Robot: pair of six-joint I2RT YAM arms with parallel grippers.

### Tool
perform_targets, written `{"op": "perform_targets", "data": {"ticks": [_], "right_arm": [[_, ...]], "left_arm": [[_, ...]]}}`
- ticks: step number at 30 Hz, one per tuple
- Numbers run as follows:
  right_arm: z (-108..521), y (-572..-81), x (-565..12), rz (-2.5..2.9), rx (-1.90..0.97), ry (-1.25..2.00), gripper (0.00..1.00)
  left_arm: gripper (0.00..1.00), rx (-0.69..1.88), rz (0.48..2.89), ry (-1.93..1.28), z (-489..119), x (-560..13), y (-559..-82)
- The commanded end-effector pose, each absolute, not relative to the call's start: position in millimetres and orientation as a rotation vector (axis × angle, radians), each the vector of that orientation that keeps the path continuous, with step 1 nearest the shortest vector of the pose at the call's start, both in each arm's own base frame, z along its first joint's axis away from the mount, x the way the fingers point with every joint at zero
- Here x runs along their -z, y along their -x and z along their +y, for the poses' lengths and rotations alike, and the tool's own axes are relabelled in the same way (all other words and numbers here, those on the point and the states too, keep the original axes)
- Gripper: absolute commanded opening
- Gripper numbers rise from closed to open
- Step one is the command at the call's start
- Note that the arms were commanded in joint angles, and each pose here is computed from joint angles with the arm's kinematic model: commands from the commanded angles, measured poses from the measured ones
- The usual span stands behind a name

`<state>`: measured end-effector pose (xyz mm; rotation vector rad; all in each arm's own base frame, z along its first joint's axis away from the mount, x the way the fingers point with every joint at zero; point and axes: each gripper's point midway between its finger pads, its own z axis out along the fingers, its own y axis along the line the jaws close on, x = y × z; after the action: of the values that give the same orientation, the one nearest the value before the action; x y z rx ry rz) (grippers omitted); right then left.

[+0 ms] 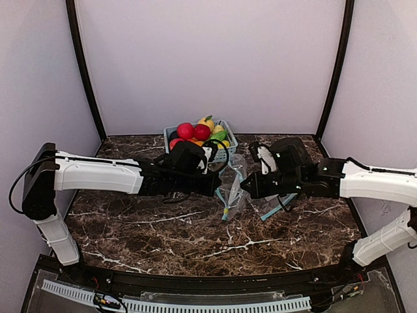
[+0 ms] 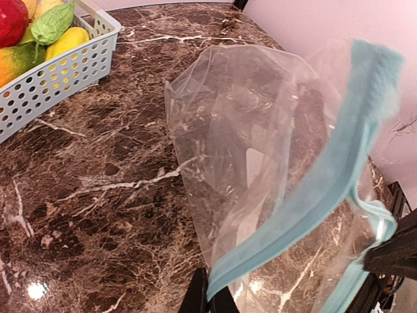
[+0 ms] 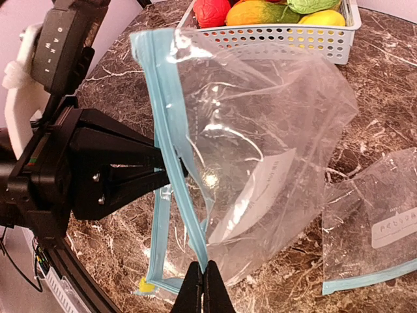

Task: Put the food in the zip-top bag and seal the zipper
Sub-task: Adjust the zipper food storage bag at the center of the board.

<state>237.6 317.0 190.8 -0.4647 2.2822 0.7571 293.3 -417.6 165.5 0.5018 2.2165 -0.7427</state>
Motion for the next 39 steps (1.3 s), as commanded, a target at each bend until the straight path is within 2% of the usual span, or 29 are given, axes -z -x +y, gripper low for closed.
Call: {"op": "perform_targets", "data": {"ticks": [1,5,9,18,26,28,30,31,32,34,39], "right_arm": [[299,-234,-209,2.272,-0.706,0.421,0.00],[284,-228,-223,2.268,-0.691,0.396,0.00],[281,-222,-230,2.264,-0.710,0.405,0.00],[269,-225,-208,2.322,-0.661,0.293,0.00],[276,-230,-197,2.350,-0.651,0.264,0.00],[277,-232,-194,2.359,-0.645,0.256,0.00],[278,-234,-191,2.371,-0.631,0.244,0.00],[279,-235,-188,2.379,-0.624,0.241,0.00],[279,-236,-187,2.386,-0.615,0.237,0.00],[280,-238,-181,2.405,-0.591,0.231,0.00],[283,-243,-179,2.422,-0.559,0.226,0.00]], "left_arm": [[0.01,0.581,2.246,-0.447,-395,-162,-305],[0.01,0.545,2.251,-0.416,-387,-162,-309],[0.01,0.676,2.249,-0.487,-409,-159,-300],[0.01,0.823,2.295,-0.496,-419,-139,-285],[0.07,1.007,2.276,-0.568,-435,-137,-266],[0.15,1.048,2.256,-0.583,-438,-142,-262],[0.30,1.088,2.231,-0.604,-441,-151,-259],[0.41,1.105,2.215,-0.617,-441,-158,-256],[0.47,1.104,2.204,-0.630,-440,-162,-255],[0.67,1.122,2.183,-0.674,-435,-178,-247],[0.81,1.118,2.218,-0.750,-412,-201,-239]]}}
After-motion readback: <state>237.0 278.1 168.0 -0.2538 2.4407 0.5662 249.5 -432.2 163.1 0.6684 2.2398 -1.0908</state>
